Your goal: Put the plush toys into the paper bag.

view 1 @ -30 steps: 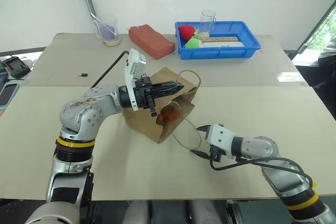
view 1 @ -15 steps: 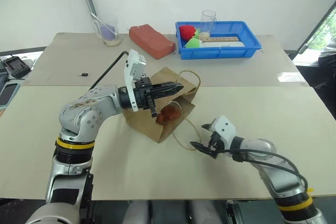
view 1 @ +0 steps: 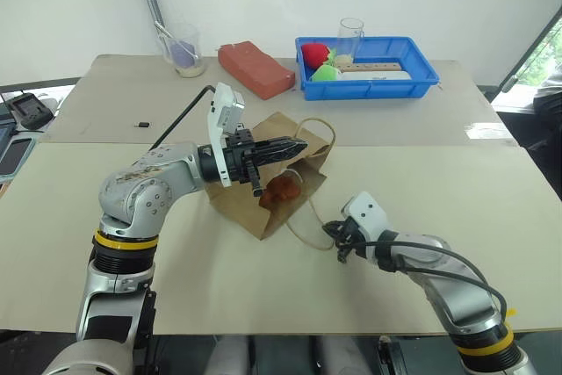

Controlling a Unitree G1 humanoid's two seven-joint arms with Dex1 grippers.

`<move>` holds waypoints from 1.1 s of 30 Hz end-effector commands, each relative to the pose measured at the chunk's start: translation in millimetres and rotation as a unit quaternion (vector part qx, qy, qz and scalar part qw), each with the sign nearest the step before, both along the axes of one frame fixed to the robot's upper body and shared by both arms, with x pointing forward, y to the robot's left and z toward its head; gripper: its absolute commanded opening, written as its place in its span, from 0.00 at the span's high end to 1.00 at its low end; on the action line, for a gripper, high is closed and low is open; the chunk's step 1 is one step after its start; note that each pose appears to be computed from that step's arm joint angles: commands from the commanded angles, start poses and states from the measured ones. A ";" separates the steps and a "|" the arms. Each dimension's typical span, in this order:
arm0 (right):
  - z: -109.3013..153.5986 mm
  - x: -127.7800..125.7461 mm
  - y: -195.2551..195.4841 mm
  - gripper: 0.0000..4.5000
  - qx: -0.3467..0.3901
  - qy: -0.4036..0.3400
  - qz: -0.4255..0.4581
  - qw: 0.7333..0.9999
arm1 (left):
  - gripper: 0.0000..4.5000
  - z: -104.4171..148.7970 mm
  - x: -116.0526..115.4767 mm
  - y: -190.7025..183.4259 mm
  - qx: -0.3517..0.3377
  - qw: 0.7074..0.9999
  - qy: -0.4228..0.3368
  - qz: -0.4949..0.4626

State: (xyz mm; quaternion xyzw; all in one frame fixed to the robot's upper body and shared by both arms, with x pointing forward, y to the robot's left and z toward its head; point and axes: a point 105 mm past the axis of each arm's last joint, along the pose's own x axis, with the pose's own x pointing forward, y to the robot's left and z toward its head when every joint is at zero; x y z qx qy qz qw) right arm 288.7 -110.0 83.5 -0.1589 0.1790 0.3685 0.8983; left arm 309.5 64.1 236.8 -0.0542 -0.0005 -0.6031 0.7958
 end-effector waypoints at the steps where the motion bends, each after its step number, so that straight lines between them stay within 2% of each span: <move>1: -4.7 -0.4 -6.8 0.99 0.011 0.029 -0.023 0.999 | 1.00 13.7 -4.0 3.0 -0.007 0.999 -0.037 -0.002; 4: 9.4 1.6 -9.6 0.99 0.033 0.023 -0.023 0.999 | 1.00 16.5 -2.5 5.5 -0.005 0.999 -0.042 0.001; 8: 46.5 9.1 -23.9 0.99 0.061 -0.004 -0.030 0.998 | 1.00 28.1 2.0 7.8 -0.016 0.998 -0.052 0.007; 11: 92.0 15.0 -44.1 0.99 0.082 -0.030 -0.031 0.996 | 1.00 43.5 6.9 7.6 -0.035 0.998 -0.059 0.003; 19: 173.4 12.9 -60.9 0.99 0.138 -0.066 -0.012 0.988 | 1.00 57.5 27.2 4.1 -0.041 0.996 -0.081 -0.003; 26: 200.0 14.9 -54.6 0.99 0.170 -0.078 -0.012 0.982 | 1.00 63.3 48.5 -4.8 -0.043 0.993 -0.108 -0.001; 33: 196.2 23.7 -50.8 0.99 0.171 -0.077 -0.028 0.982 | 1.00 54.3 61.3 -9.0 -0.034 0.994 -0.108 0.000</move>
